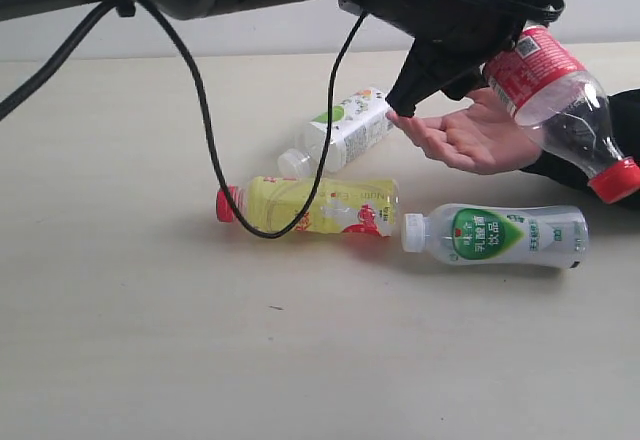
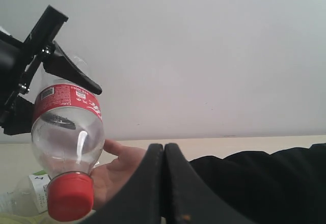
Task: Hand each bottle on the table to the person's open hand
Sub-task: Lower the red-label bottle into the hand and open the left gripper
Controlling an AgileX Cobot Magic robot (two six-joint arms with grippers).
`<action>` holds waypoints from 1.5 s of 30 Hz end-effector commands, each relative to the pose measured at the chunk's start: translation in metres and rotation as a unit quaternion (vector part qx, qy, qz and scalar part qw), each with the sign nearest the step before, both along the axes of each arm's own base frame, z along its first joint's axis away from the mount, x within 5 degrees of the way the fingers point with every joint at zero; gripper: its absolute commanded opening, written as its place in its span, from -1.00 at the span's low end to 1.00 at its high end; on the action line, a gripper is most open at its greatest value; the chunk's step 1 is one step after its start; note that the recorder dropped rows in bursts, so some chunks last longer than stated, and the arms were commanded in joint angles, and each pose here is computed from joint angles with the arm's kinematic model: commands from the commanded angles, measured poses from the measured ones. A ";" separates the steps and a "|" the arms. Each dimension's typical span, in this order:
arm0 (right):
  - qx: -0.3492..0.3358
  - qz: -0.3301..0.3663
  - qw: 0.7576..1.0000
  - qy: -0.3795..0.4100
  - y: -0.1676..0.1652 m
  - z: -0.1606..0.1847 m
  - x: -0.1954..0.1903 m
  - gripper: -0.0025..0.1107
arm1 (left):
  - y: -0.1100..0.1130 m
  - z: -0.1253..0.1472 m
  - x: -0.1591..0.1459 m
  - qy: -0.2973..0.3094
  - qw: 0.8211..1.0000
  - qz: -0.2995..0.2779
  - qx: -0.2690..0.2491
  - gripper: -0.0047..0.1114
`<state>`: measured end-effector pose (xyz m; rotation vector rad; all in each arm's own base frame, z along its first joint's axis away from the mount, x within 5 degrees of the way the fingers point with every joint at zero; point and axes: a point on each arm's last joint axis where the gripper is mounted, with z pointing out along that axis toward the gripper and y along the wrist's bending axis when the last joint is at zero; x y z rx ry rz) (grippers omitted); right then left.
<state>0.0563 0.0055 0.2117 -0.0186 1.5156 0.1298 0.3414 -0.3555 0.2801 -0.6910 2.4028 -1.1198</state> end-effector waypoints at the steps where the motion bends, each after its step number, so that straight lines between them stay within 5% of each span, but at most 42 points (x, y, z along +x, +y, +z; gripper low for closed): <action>1: 0.000 -0.004 1.000 -0.008 -0.001 0.000 0.000 -0.96 | -0.002 0.013 0.006 0.027 0.999 0.009 0.038 -0.92; 11: 0.000 -0.004 1.000 -0.008 -0.001 0.000 0.000 -0.96 | -0.009 0.000 0.021 0.073 0.990 0.018 0.117 -0.92; 21: 0.000 -0.004 1.000 -0.008 -0.001 0.000 0.000 -0.96 | -0.022 -0.025 0.037 0.065 0.992 0.015 0.112 -0.92; 33: 0.000 -0.004 1.000 -0.008 -0.001 0.000 0.000 -0.96 | -0.023 -0.035 0.036 0.156 0.985 0.007 0.075 -0.92; 45: 0.000 -0.004 1.000 -0.008 -0.001 0.000 0.000 -0.96 | -0.015 -0.035 0.051 0.099 0.991 0.008 0.093 -0.92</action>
